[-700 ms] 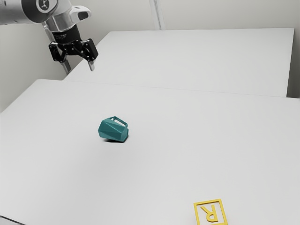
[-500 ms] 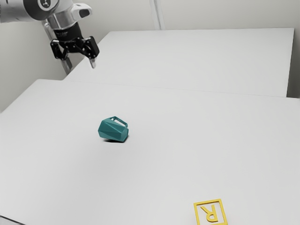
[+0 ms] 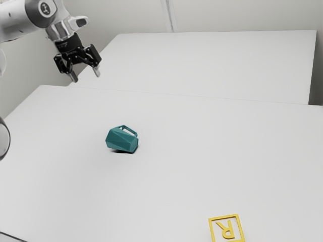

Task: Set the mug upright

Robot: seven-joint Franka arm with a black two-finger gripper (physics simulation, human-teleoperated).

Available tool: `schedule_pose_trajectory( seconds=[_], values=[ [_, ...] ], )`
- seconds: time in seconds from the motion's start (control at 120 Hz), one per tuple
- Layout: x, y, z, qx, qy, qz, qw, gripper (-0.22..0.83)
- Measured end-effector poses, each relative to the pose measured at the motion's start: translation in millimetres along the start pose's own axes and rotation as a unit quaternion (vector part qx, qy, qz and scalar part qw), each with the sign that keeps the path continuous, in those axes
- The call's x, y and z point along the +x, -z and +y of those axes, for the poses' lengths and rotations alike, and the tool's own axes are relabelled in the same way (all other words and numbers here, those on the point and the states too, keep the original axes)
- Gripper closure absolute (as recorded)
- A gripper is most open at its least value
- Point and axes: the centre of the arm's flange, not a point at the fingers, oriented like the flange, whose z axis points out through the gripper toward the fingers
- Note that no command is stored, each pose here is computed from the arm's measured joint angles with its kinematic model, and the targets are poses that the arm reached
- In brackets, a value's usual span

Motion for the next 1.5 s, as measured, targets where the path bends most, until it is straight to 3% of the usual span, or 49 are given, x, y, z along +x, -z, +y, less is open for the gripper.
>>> schedule_pose_trajectory(
  seconds=[0.2,0.467,0.725,1.008,1.267,1.5],
  values=[
    [15,-42,-50,-0.097,0.004,-0.012,0.995,0.02],
    [25,-113,-92,-0.223,-0.007,-0.009,0.975,0.03],
    [12,-181,-122,-0.315,-0.001,-0.006,0.949,0.03],
    [12,-237,-145,-0.362,-0.01,0.017,0.932,0.03],
    [25,-258,-163,-0.379,-0.051,0.053,0.922,0.03],
    [26,-284,-171,-0.381,-0.085,0.058,0.919,0.03]
  ],
)
